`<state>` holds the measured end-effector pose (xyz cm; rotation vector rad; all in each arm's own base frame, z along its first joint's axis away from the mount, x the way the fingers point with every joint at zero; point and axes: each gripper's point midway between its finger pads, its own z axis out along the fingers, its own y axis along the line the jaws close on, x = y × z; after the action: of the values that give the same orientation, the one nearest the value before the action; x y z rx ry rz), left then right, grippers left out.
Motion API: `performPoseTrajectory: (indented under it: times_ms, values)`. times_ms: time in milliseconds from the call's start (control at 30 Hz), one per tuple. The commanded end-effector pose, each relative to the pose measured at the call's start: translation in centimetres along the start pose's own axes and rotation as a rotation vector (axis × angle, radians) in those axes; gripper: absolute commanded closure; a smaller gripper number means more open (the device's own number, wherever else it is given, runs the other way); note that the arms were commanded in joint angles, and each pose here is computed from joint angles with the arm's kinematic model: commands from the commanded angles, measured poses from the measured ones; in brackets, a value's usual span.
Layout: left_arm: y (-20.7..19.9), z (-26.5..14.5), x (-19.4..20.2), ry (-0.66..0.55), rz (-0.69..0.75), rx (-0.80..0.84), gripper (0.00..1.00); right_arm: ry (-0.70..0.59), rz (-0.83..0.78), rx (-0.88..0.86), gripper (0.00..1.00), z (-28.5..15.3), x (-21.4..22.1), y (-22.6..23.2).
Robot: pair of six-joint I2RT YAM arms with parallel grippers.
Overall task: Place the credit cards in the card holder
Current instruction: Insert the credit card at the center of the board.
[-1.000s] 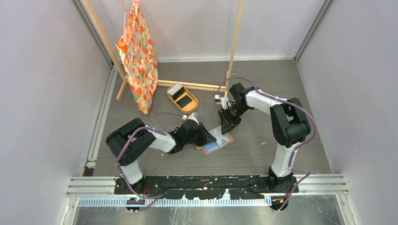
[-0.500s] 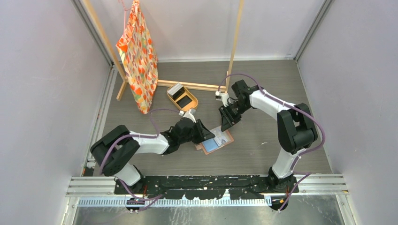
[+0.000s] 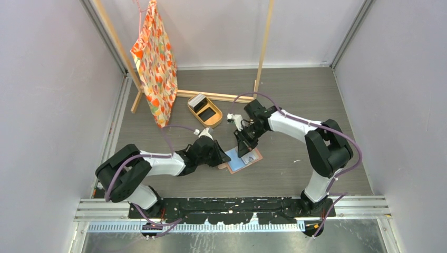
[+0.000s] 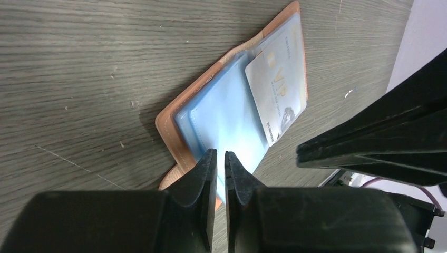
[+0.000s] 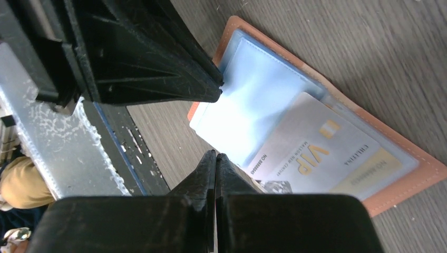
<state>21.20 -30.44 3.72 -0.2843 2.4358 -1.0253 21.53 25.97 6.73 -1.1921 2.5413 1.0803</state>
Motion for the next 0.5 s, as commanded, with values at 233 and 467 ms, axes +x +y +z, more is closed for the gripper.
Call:
performPoseTrajectory:
  times_ms: [233,467]
  values:
    - [0.6,-0.4,-0.9,-0.047,0.007,-0.032,0.91,0.013,-0.041,0.178,0.99,3.2,-1.1,-0.5]
    - [0.7,-0.4,-0.9,-0.045,0.01,-0.035,0.92,0.088,-0.06,0.24,0.99,4.3,0.1,-1.6]
